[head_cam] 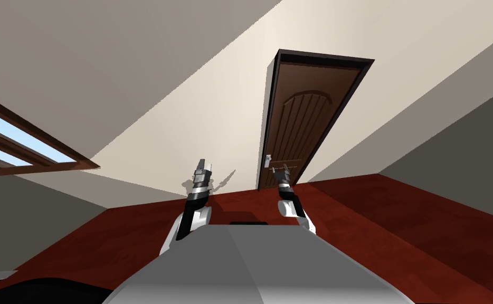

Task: Pull the door open

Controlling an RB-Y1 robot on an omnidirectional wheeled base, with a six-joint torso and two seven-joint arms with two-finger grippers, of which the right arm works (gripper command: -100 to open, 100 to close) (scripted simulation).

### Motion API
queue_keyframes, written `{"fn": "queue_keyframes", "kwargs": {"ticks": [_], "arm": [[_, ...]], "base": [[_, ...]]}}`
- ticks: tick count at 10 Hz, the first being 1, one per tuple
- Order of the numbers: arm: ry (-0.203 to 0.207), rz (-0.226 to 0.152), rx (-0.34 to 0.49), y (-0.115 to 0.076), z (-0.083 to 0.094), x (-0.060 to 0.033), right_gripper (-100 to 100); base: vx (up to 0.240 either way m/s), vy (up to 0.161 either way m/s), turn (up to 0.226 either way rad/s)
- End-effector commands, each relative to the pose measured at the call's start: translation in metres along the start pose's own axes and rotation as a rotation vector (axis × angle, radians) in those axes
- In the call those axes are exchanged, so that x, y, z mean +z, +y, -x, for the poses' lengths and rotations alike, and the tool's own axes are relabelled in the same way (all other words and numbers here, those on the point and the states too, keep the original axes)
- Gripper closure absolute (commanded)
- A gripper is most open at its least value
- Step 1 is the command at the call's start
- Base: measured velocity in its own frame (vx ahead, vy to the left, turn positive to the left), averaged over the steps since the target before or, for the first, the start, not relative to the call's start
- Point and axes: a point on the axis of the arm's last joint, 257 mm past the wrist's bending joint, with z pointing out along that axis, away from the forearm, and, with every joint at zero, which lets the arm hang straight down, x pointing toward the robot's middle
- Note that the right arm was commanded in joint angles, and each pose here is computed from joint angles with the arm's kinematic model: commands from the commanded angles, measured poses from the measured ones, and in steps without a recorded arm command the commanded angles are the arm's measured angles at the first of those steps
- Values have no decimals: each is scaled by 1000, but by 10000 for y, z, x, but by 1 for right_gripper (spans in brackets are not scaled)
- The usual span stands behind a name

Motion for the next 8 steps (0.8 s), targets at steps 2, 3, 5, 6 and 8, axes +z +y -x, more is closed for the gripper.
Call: {"fn": "queue_keyframes", "kwargs": {"ticks": [2, 3, 5, 6, 8], "arm": [[-29, -28, 96, -135, 132, 18, -100], [-49, -44, 151, -222, 222, 20, -100], [-70, -59, 205, -305, 311, 20, -100], [-92, -72, 257, -385, 400, 18, -100], [-114, -85, 308, -464, 490, 14, -100]], "base": [[52, -97, 126], [47, -82, 100], [52, -82, 126], [25, -75, 75], [37, -85, 120]]}}
